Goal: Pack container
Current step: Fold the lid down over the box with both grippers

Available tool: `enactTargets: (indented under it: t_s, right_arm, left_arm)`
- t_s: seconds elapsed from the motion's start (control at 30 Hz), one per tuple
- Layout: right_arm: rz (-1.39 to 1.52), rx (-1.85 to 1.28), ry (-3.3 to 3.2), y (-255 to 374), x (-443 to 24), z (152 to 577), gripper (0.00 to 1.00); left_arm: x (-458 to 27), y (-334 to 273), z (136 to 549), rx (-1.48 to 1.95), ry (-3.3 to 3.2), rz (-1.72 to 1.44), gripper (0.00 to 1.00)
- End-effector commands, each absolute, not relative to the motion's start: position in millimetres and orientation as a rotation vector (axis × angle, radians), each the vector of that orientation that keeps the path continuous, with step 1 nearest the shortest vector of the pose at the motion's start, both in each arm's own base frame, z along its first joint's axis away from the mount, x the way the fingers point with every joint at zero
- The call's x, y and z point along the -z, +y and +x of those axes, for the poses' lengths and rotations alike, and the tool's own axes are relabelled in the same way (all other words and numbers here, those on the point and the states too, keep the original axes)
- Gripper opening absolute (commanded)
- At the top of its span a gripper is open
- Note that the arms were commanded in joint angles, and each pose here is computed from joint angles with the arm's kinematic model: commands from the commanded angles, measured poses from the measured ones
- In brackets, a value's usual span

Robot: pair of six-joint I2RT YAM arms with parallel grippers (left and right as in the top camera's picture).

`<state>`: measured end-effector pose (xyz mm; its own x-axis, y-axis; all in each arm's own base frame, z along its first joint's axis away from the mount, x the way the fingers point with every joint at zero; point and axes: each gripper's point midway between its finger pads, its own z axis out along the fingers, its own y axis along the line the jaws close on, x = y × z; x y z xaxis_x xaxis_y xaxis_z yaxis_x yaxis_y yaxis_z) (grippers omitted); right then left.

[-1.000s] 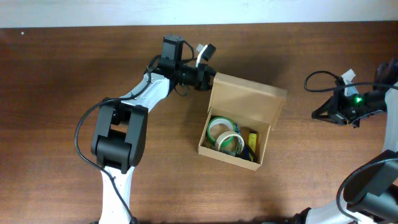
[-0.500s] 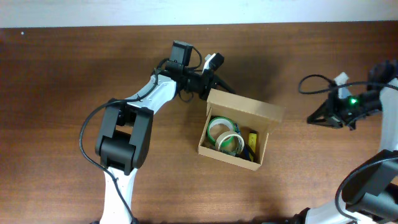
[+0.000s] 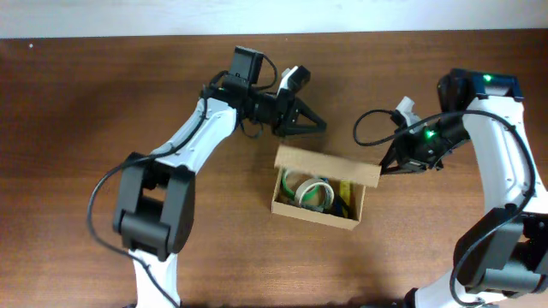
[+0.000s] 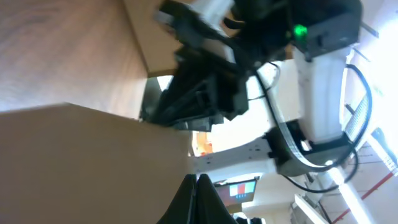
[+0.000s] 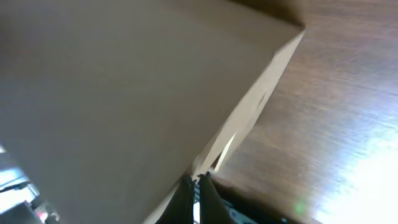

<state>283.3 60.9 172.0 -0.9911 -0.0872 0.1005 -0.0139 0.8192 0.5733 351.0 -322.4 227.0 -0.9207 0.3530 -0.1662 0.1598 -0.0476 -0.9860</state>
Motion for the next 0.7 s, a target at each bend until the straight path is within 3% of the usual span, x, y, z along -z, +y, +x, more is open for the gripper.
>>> enactTargets:
  t_s: [0.0, 0.27, 0.43, 0.67]
  right_arm:
    - [0.124, 0.903, -2.894, 67.4, -180.5, 281.9, 0.05]
    - [0.122, 0.901, -2.880, 68.8, -182.0, 278.1, 0.05]
    - [0.157, 0.879, -2.861, 79.3, -189.6, 266.0, 0.05]
    - [0.446, 0.414, -2.937, 100.1, -188.9, 240.6, 0.05]
  left_arm:
    - [-265.6, -317.2, 334.2, -2.173, -2.053, -0.703, 0.02]
    - [-298.7, -304.4, 301.8, -2.192, -2.061, -0.747, 0.02]
    - [-295.4, -298.1, 290.2, -2.094, -2.240, -0.778, 0.02]
    - [-224.3, -213.5, 310.5, -0.927, -3.179, -0.785, 0.02]
